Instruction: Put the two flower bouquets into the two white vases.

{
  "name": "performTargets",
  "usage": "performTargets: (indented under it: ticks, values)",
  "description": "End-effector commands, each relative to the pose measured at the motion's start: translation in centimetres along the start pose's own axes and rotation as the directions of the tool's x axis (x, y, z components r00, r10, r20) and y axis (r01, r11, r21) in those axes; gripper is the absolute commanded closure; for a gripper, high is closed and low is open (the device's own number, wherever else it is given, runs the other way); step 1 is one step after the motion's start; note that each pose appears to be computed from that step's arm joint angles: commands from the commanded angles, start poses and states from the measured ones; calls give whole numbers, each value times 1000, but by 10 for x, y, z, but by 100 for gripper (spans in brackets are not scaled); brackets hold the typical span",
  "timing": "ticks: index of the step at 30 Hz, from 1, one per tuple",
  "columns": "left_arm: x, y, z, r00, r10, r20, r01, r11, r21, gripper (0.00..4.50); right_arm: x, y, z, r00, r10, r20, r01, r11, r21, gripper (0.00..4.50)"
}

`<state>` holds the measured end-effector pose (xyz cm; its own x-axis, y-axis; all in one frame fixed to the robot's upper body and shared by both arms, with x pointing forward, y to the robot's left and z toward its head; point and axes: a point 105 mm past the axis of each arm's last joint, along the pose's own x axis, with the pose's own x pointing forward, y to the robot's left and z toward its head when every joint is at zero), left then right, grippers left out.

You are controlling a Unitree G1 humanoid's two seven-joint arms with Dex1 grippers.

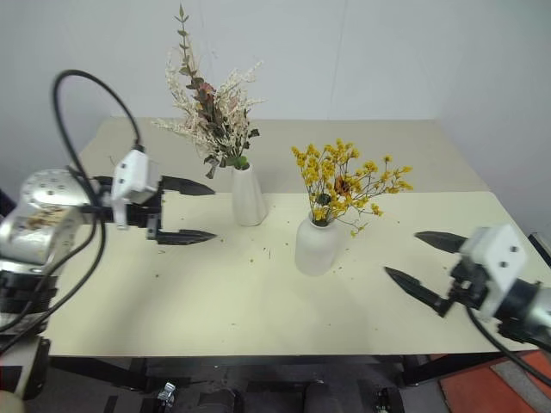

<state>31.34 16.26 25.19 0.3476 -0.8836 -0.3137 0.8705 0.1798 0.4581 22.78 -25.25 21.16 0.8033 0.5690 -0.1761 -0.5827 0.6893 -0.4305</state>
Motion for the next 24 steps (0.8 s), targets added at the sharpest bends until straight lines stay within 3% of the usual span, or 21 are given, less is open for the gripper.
performTargets:
  ticks: [1,11,17,22,24]
  values:
    - [-24,3,12,998,60,16,-60,998,12,0,-25,-20,6,998,-46,-31,43,996,-84,4]
    - [-62,10,-3,969,240,-60,-240,971,11,0,-38,-42,24,995,-40,-86,29,991,-133,4]
    - [-61,7,-2,972,233,-32,-233,972,0,0,-35,-46,29,990,-31,-140,9,988,-157,4]
    - [-56,2,-20,959,279,-52,-278,960,18,0,-30,-35,19,984,-5,-181,-23,988,-154,4]
    - [-57,-3,-11,965,262,-18,-262,965,-3,0,-29,-34,22,984,-3,-176,-24,988,-154,4]
